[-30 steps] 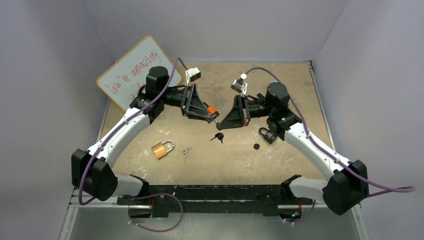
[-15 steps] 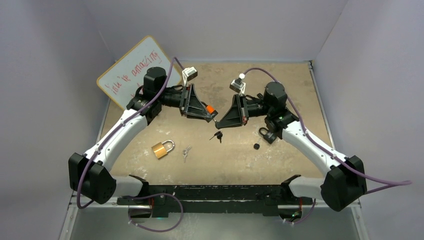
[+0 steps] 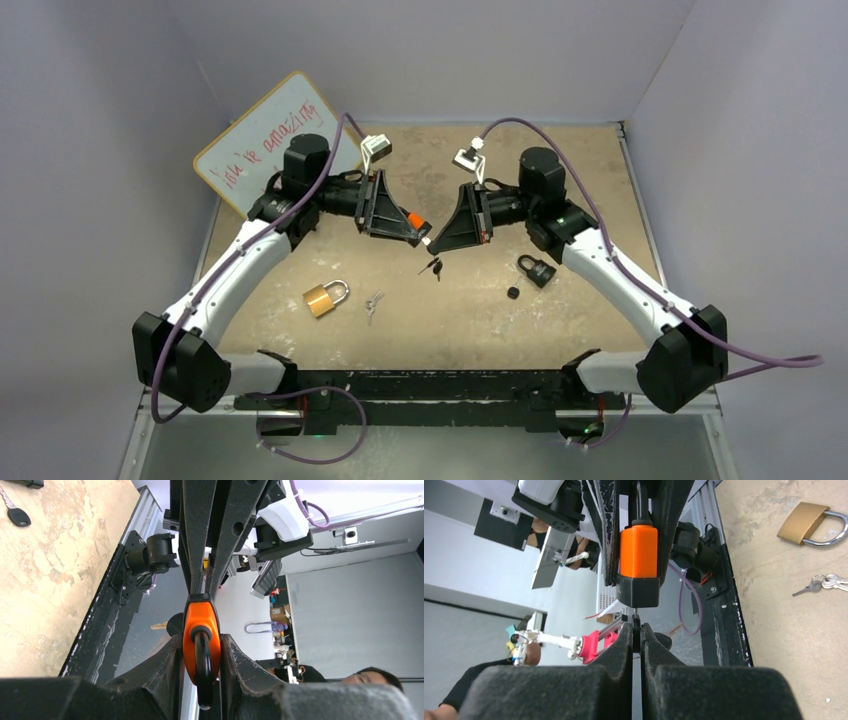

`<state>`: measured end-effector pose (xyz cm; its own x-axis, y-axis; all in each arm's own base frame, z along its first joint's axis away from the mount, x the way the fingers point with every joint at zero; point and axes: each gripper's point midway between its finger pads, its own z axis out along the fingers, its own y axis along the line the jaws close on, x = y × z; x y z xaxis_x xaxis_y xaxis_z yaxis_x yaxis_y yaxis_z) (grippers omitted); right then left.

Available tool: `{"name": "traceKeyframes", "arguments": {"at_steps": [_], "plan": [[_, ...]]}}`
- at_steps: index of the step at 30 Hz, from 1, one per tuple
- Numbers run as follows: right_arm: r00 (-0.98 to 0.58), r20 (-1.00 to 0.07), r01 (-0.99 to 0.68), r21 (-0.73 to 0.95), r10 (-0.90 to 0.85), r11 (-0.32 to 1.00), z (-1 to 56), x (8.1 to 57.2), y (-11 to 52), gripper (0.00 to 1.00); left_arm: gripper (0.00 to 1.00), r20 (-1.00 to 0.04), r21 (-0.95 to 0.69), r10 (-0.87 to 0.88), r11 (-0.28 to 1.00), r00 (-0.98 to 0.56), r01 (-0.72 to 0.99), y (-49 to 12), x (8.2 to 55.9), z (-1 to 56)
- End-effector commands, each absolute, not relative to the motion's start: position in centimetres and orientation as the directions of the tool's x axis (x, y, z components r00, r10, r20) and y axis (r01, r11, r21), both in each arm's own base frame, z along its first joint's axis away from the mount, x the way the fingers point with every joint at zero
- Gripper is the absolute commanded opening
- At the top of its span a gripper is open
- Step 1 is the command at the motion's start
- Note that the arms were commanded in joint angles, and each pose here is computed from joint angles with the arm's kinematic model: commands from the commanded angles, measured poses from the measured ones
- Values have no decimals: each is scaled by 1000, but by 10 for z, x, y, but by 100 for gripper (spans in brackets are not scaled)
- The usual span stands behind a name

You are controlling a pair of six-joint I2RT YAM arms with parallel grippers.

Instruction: Unlock with the key

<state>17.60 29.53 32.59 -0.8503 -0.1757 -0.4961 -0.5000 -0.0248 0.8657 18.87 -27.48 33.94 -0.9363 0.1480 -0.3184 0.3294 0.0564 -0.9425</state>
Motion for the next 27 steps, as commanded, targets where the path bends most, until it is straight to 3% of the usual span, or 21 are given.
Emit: {"name": "traceKeyframes", "arguments": {"at_steps": [1,9,20,27], "plan": [[-783,-616,-617,787,-84,-14,349,203,303,0,0,-380,-923,261,-43,-887,382,-271,150,363],[-854,-519,-517,853,-18,-67,364,211,310,0,0,-449,-891,216,-32,-867,453,-273,155,367],[-863,-505,-505,863,-1,-20,363,219,313,0,0,-474,-873,177,38,-863,487,-276,164,348],[-932,-356,-344,929,-70,-136,361,194,305,0,0,-702,-701,38,139,-711,699,-273,187,357]]}}
